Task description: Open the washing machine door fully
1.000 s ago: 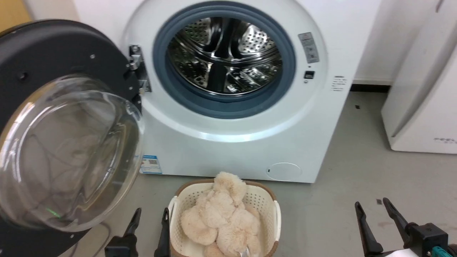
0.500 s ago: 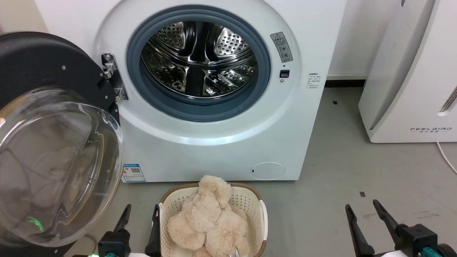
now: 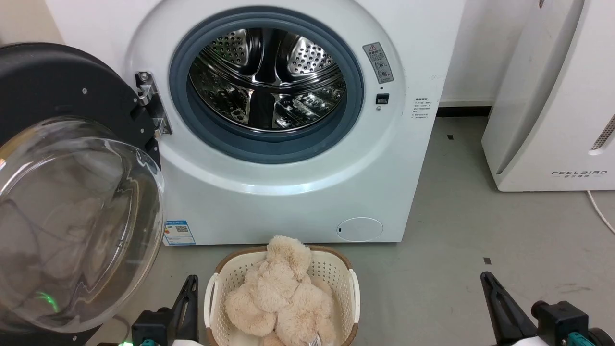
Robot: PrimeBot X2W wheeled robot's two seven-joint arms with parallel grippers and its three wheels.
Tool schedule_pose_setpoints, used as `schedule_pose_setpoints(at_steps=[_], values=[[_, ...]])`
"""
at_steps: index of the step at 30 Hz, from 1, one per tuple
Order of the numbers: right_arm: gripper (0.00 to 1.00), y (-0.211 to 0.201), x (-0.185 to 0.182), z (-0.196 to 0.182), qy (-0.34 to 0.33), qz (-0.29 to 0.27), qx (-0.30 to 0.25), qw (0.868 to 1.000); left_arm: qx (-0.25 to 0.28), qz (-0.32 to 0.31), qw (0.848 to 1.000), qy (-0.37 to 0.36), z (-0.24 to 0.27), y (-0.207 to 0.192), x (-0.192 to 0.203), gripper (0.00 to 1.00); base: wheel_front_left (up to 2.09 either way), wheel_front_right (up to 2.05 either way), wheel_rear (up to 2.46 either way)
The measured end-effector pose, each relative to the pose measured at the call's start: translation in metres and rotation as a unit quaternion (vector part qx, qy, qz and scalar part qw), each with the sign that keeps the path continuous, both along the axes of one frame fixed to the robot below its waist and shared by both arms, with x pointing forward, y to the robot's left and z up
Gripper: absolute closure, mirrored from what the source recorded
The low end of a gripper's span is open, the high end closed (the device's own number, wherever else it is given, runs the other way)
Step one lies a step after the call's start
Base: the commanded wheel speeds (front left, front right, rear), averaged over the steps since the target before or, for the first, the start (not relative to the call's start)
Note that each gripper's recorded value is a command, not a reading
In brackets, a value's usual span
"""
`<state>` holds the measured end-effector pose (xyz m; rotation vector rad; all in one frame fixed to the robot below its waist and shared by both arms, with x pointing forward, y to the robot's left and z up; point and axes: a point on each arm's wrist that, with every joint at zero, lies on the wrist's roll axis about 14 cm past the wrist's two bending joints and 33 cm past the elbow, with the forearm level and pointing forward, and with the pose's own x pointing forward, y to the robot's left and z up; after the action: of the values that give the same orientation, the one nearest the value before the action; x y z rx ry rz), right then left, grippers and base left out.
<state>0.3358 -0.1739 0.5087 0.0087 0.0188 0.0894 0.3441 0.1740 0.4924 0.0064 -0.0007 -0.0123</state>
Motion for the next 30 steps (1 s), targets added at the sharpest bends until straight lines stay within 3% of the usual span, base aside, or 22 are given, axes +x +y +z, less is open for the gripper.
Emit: schedule_pose_setpoints(at_steps=[30], values=[[1.0,0.0026,0.0065,0.0014,0.002,0.004,-0.006,1.0,0.003,0.0,1.0,0.005,0.0047,0.0001,0.0049,1.0,0.0,0.0,0.0]])
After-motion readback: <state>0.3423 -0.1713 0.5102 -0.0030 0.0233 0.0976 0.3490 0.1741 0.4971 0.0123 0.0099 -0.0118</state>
